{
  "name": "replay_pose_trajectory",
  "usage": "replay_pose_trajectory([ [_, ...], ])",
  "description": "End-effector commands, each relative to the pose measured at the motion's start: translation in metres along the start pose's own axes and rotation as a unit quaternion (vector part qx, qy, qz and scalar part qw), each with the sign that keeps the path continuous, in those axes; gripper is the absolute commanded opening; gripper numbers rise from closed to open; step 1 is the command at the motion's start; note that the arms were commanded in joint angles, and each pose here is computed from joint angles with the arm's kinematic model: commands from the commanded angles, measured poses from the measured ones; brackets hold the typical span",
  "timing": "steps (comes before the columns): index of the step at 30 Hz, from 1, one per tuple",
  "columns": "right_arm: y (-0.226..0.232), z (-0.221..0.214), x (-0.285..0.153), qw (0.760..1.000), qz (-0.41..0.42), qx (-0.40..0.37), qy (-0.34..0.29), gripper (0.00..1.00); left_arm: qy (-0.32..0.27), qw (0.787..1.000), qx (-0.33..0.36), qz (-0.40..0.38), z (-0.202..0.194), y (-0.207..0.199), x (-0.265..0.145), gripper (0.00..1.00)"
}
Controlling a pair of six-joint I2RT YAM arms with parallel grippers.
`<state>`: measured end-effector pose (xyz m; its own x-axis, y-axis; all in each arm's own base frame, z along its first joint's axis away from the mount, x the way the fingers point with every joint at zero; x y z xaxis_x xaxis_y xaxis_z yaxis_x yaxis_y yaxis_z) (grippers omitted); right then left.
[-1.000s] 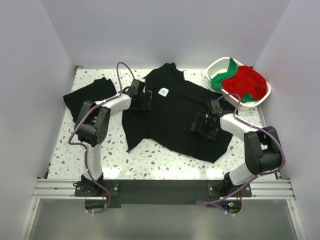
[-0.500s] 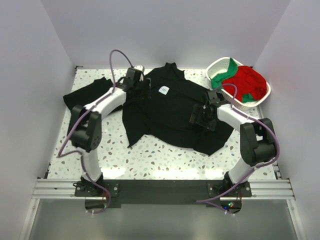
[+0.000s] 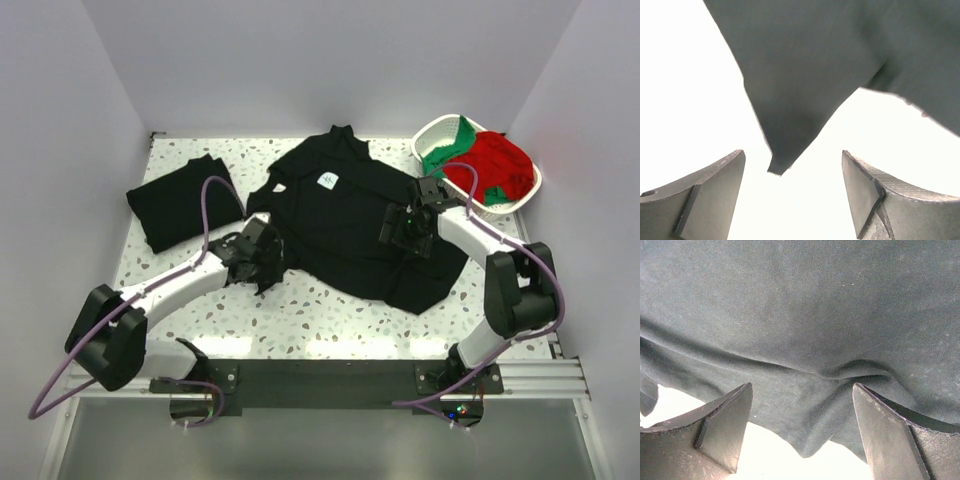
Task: Fold and stack the t-shirts
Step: Fold the tshirt
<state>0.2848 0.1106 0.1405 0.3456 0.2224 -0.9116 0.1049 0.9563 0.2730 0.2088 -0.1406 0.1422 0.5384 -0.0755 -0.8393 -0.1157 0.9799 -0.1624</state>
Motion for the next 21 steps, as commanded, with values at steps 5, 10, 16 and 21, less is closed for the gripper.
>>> replay_pose_trajectory([
  [5, 0.007, 0.003, -0.025, 0.999, 0.028, 0.000, -0.023, 0.84, 0.008, 0.997, -0.055, 0.052, -0.024, 0.019, -0.009, 0.81],
  [10, 0.005, -0.004, -0.028, 0.999, 0.031, 0.003, -0.023, 0.84, 0.000, 0.998, -0.061, -0.013, -0.024, 0.008, -0.003, 0.76],
  [16, 0.002, -0.010, -0.032, 0.999, 0.027, 0.004, -0.024, 0.84, 0.026, 0.998, -0.059, -0.017, -0.033, 0.006, 0.008, 0.72],
  [21, 0.002, -0.012, -0.036, 0.999, 0.027, 0.003, -0.028, 0.84, 0.017, 0.997, -0.063, -0.042, -0.029, -0.001, 0.010, 0.67],
])
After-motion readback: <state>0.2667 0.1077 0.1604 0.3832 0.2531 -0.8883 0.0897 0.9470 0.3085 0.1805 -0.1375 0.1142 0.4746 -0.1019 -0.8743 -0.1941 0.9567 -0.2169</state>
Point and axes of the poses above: each gripper's point midway between its finger pads, its own x axis out along the fingers, its own y axis along the line the jaws close on, z = x × y, the point moved 9 cm from there along -x, back along the fingers, and after that the axes turned 8 degrees about -x, right-handed, at the moved point
